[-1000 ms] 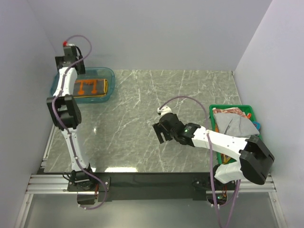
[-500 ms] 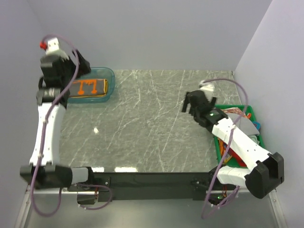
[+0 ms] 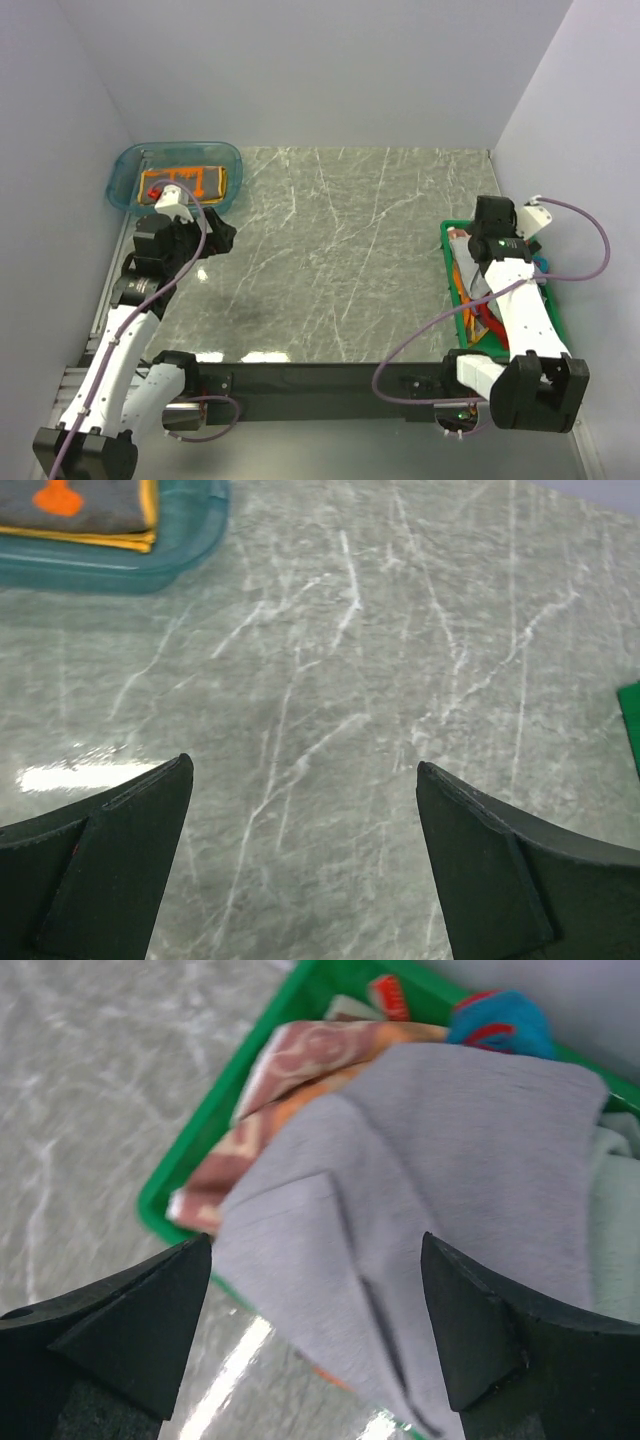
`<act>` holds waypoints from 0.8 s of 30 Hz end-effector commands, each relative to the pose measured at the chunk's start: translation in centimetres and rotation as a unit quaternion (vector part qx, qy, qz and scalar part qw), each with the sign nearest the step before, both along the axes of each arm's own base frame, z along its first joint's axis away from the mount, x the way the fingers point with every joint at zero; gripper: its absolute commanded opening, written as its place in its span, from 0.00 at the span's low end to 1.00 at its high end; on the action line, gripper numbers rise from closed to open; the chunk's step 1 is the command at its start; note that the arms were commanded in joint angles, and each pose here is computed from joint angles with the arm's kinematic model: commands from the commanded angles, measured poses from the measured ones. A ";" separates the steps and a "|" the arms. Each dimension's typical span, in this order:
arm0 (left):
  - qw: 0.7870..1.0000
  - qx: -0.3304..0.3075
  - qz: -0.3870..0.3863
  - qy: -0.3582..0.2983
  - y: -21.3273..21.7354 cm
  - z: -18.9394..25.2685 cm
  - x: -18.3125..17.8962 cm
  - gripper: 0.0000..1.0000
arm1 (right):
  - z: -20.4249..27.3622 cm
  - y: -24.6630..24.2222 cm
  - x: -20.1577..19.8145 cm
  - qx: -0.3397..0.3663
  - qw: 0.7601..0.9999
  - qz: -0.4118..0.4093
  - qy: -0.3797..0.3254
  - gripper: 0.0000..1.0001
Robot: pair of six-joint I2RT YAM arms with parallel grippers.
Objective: Fold and stack the towels
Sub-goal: Grab crumpled towel
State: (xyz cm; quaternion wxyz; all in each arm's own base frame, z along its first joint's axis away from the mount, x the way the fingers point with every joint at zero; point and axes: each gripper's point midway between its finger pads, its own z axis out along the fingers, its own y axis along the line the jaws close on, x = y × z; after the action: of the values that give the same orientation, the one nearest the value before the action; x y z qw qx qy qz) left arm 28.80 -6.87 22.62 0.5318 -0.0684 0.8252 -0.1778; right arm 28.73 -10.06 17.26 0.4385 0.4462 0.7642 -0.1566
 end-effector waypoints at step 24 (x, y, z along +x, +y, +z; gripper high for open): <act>0.998 -0.008 -0.057 0.034 -3.2 -2.3 1.9 0.98 | -0.4 -2.1 1.2 -0.028 1.000 -0.008 -0.002 0.00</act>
State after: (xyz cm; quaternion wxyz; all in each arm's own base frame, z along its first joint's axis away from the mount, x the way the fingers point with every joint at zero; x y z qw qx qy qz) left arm 30.10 -9.73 19.05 0.4731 -0.0386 0.8564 -0.2034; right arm 28.68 -12.34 13.75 0.4024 0.4562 0.7715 -0.1863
